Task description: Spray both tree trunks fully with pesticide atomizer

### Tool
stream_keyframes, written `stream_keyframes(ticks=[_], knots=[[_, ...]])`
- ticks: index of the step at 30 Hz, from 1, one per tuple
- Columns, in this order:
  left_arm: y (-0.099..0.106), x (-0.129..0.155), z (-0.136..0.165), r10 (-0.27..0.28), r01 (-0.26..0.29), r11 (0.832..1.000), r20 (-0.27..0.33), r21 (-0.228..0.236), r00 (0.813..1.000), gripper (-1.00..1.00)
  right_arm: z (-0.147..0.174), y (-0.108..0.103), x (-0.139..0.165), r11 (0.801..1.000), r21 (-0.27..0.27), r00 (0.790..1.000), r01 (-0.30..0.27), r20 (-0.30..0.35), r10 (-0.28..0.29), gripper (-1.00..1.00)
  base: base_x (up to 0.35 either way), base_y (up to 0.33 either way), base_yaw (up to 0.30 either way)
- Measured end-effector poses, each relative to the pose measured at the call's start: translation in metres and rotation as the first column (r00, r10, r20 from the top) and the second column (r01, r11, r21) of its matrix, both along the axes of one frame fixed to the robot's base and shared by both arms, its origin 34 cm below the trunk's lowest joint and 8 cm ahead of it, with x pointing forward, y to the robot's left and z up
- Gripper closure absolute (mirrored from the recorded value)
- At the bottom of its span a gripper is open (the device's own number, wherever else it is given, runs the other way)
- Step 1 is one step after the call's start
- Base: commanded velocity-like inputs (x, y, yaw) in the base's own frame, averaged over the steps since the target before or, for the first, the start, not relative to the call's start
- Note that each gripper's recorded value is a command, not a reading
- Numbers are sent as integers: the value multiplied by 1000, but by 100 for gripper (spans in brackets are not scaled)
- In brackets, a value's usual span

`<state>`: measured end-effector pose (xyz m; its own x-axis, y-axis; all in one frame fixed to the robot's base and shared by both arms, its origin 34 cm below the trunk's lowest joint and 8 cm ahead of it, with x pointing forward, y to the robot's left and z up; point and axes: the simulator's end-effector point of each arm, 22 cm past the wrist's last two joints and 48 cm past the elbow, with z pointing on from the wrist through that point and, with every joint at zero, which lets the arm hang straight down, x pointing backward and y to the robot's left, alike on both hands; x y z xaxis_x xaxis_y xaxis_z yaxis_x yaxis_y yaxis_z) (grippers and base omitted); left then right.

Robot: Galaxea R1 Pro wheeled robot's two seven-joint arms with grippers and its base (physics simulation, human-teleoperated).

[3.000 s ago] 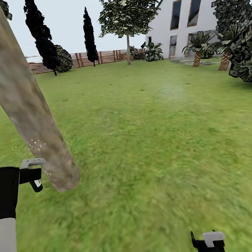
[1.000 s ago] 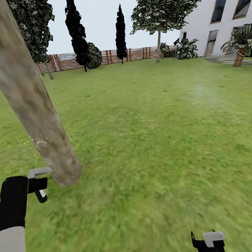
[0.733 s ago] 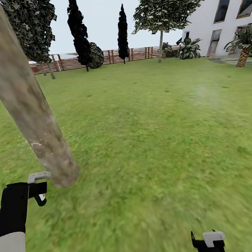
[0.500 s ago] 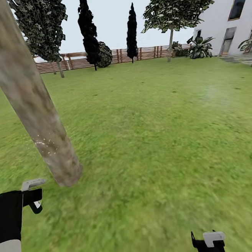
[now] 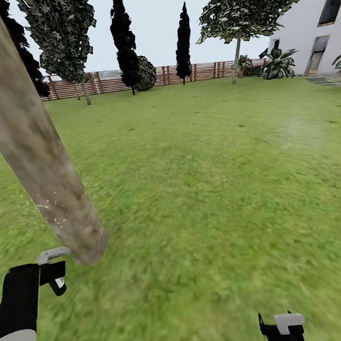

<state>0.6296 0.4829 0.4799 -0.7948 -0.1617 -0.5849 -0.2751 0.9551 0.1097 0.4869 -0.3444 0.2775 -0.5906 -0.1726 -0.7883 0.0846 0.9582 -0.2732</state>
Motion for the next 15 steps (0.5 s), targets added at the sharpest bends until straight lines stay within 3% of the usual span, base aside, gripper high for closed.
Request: stream_keyframes(ticks=[2, 4, 5, 7, 10, 15], knots=[[-23, -1, -16, -16, 16, 999, -21, -43, 1000, 100, 0, 0, 0, 1000, 0, 1000, 0, 0, 0, -100, 125, -141, 0], [-25, -2, -20, -20, 18, 999, -30, -44, 999, 100, 0, 0, 0, 1000, 0, 1000, 0, 0, 0, -100, 139, -121, 0], [-16, -6, -21, -12, 11, 1000, -38, -29, 999, 100, 0, 0, 0, 1000, 0, 1000, 0, 0, 0, -100, 54, -32, 0], [21, -21, -24, 8, -6, 1000, -44, 27, 999, 100, 0, 0, 0, 1000, 0, 1000, 0, -1, 0, -100, 23, -14, 0], [39, -37, -39, 43, -42, 999, -52, 11, 998, 100, 0, 0, 0, 1000, 0, 1000, 0, 0, 0, -100, 3, -2, 0], [-6, -38, -68, 19, -25, 997, -72, -77, 997, 100, 0, 0, 0, 1000, 0, 1000, 0, 0, 0, -100, 0, 0, 112]])
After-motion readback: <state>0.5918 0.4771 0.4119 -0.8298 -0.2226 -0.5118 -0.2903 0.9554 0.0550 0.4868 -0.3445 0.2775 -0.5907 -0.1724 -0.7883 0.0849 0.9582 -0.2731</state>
